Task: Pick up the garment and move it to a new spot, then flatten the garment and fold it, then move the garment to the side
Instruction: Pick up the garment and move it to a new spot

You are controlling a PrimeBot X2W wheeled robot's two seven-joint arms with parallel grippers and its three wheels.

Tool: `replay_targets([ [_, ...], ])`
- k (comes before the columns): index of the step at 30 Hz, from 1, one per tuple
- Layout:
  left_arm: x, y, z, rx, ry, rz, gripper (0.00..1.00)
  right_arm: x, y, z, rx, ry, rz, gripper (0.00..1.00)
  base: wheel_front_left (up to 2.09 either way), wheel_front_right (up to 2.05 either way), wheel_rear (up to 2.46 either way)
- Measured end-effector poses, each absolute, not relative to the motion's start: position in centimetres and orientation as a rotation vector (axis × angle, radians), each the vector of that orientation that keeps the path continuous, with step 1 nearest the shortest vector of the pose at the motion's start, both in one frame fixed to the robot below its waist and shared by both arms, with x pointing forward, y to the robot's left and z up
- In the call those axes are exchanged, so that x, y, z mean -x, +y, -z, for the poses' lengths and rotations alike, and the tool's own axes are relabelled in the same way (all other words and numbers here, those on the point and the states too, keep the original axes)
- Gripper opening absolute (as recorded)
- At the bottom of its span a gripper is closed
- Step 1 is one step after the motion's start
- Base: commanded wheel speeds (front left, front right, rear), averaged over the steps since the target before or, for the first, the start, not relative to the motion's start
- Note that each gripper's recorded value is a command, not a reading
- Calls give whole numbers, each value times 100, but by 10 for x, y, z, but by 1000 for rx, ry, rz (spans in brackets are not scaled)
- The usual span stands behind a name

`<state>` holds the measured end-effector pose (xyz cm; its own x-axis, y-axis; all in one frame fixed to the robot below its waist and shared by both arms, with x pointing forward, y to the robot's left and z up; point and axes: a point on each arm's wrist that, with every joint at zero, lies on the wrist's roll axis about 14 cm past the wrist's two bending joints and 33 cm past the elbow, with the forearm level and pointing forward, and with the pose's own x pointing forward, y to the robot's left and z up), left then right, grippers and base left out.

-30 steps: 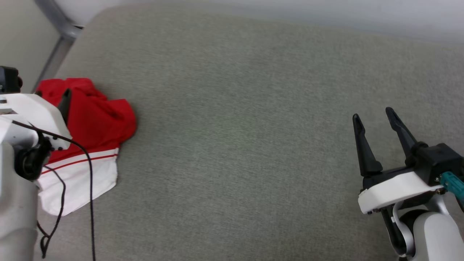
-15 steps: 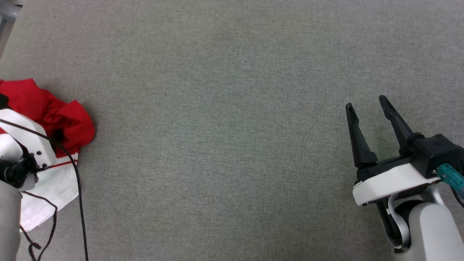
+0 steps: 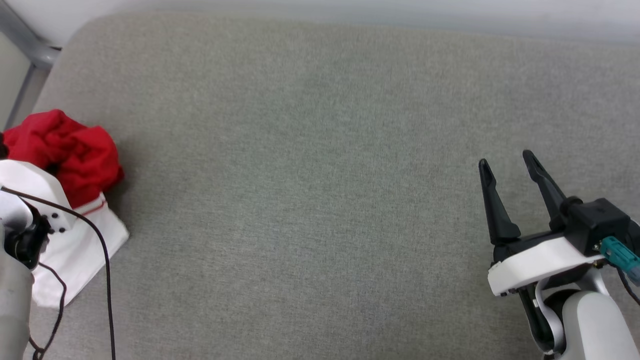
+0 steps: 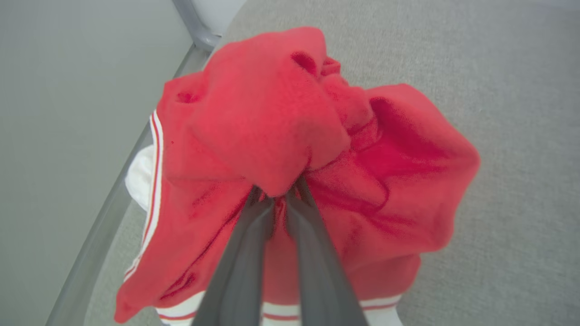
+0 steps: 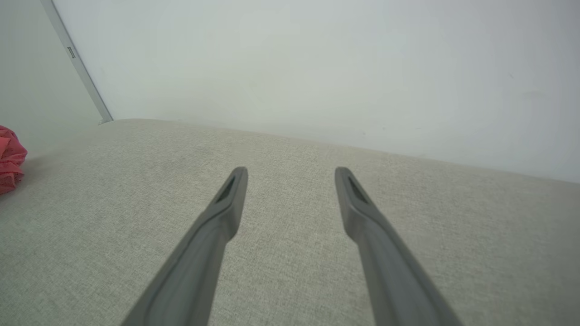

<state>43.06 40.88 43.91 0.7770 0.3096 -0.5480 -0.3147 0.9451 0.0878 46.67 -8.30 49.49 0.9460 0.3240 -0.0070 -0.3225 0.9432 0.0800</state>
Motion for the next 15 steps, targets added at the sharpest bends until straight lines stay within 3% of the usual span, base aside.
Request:
replay_targets([
  [7,-440,410,-525,-76,215,-329,0,-444,-95,-515,-77,-18,-301,100,0,0,0],
  [15,-439,371,-587,-60,-31,-266,0,-412,-118,-535,-66,-57,-245,100,0,0,0],
])
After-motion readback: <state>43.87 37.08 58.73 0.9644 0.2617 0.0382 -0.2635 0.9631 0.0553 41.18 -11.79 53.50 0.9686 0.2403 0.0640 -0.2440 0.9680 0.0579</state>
